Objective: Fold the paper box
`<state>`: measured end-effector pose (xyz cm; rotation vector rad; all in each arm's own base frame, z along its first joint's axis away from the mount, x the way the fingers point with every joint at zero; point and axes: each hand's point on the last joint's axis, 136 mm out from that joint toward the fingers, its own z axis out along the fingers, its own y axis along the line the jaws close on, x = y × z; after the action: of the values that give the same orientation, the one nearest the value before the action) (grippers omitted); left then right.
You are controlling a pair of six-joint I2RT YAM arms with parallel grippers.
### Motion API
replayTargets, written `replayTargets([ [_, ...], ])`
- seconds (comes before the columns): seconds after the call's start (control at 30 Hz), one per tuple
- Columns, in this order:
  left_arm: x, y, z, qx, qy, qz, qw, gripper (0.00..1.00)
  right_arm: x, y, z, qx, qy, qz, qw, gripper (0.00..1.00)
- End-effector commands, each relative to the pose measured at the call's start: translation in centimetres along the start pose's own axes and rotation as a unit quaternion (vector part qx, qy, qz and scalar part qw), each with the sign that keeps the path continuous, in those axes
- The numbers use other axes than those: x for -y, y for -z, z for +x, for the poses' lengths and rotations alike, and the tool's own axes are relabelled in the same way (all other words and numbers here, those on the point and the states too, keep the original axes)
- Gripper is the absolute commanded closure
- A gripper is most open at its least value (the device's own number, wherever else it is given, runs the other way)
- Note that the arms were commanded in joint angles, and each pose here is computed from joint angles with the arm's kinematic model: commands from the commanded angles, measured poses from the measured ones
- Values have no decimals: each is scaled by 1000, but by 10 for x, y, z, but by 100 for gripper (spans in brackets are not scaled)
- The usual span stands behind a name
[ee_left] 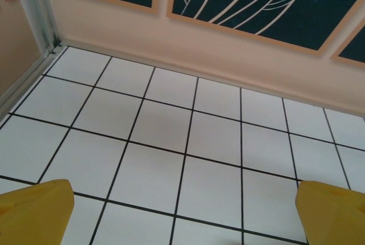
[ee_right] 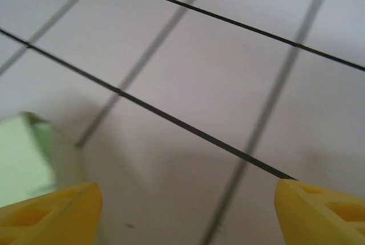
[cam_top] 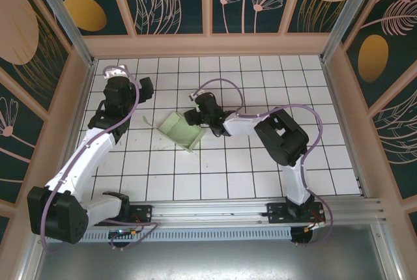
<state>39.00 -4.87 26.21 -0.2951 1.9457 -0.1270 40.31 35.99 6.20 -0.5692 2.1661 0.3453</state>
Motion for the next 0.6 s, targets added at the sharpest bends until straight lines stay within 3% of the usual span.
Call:
replayTargets([
  [0.0,21,1,-9,16,-5,53,998,1,53,25,-10,31,-75,69,994,21],
  [0.17,31,-4,-1,13,-10,80,997,1,100,54,15,27,-132,101,986,22],
  [0.23,34,-7,2,7,-10,87,996,1,102,63,18,30,-131,82,988,22],
  [0.37,37,-13,6,0,8,91,996,1,64,71,6,42,-80,-12,996,20],
  [0.57,40,-13,5,-2,13,99,995,1,-4,57,-25,54,-33,-130,989,18],
])
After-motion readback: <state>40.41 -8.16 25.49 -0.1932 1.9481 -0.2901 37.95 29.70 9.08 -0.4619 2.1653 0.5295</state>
